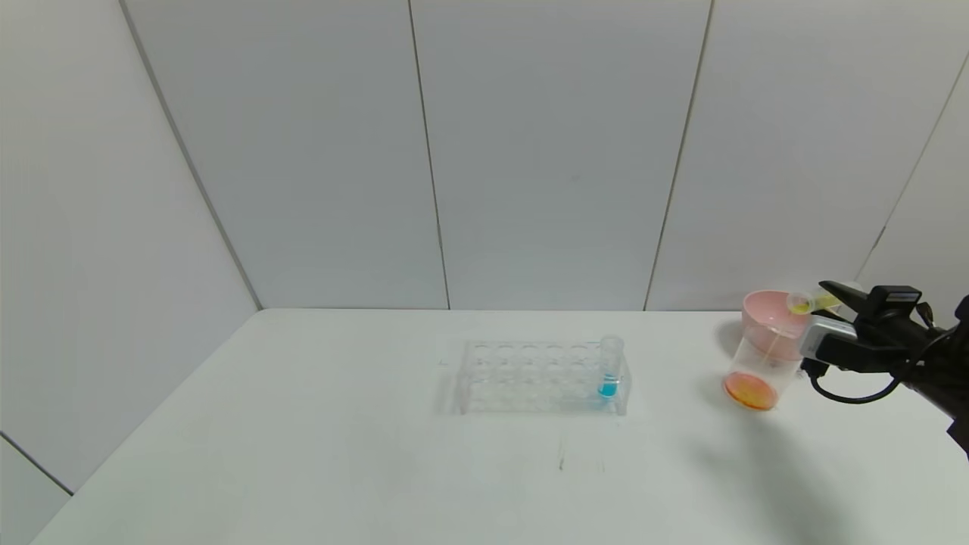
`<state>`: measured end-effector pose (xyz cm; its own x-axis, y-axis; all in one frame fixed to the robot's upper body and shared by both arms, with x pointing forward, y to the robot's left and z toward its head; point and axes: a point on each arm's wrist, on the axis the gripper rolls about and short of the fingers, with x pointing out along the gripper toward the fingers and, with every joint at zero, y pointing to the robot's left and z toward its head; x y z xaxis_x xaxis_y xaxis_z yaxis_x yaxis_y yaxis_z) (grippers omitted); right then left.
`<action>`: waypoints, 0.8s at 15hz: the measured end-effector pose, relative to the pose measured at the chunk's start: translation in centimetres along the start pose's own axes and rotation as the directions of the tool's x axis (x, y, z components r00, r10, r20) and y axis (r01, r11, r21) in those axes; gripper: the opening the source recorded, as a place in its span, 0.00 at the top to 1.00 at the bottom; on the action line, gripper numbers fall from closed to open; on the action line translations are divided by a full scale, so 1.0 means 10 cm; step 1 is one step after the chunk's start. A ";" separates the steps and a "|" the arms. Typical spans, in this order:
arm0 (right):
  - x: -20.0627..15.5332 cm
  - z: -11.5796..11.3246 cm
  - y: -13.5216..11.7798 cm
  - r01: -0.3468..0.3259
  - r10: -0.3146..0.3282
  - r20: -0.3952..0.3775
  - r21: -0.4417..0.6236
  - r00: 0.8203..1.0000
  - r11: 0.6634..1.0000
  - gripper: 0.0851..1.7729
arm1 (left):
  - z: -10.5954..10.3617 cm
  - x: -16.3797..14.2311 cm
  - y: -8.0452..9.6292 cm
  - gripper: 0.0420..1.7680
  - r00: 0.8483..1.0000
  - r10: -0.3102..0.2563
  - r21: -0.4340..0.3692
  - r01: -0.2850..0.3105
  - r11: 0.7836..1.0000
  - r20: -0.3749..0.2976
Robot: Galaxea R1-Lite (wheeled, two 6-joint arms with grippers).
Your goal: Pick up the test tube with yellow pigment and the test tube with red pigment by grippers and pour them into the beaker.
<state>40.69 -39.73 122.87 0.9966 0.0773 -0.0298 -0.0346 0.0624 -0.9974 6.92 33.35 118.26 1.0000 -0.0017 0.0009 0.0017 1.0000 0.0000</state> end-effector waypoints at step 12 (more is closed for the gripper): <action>0.02 0.04 -0.02 0.007 -0.008 -0.006 -0.032 1.000 0.999 0.74 | 0.00 0.00 0.00 0.00 1.000 0.000 0.000 0.000 1.000 0.000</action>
<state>40.89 -39.37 123.04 0.9972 0.0708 -0.0226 -0.0248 0.0315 -0.9992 6.92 33.35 118.26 1.0000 -0.0017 0.0009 0.0017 1.0000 0.0000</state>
